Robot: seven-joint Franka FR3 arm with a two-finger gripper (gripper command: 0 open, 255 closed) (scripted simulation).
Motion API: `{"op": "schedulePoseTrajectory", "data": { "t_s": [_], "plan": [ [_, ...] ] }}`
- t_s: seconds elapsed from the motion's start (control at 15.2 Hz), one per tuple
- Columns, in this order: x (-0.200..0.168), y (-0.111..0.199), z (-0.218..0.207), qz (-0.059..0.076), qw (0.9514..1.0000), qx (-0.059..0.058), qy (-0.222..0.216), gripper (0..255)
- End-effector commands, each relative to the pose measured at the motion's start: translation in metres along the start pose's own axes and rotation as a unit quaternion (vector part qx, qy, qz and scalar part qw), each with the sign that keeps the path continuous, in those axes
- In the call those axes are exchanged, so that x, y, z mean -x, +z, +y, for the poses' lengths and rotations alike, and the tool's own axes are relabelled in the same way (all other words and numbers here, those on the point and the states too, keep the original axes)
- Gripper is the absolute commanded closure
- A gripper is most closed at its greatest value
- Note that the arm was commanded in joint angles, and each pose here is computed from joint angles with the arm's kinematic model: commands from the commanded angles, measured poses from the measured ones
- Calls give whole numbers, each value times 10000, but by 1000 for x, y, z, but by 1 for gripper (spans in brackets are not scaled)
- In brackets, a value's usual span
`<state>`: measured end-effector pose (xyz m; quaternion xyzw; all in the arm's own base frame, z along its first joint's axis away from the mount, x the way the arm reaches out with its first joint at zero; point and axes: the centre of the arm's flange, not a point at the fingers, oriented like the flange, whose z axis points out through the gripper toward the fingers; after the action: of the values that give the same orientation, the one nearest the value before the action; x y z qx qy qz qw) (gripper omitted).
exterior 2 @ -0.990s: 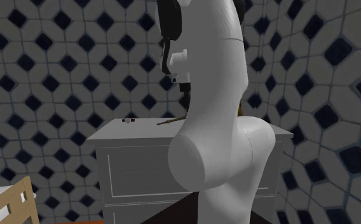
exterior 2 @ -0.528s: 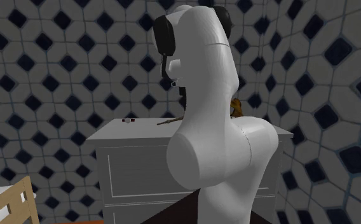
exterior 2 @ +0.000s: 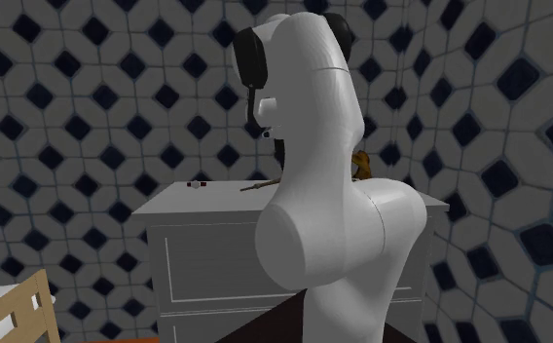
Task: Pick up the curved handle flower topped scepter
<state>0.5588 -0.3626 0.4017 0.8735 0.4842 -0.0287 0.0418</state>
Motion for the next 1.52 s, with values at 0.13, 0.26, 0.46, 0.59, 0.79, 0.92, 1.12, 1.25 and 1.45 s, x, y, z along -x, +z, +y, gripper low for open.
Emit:
{"op": "schedulePoseTrajectory", "data": {
  "t_s": [0.13, 0.26, 0.46, 0.59, 0.79, 0.92, 1.12, 1.25, 1.45],
  "plan": [
    [0, 0, 0, -1, 10000, 0, 2, 255],
    [0, 0, 0, -1, 10000, 0, 2, 255],
    [1, -4, 0, -1, 10000, -1, 2, 255],
    [2, -15, 1, -1, 10000, -1, 2, 255],
    [3, -31, 1, -1, 10000, -1, 2, 255],
    [4, -41, 2, -1, 10000, -1, 2, 255],
    [5, -57, 2, -1, 10000, -1, 2, 255],
    [6, -68, 3, -1, 10000, -1, 2, 255],
    [7, -79, 3, -1, 10000, -1, 2, 255]
  ]
}}
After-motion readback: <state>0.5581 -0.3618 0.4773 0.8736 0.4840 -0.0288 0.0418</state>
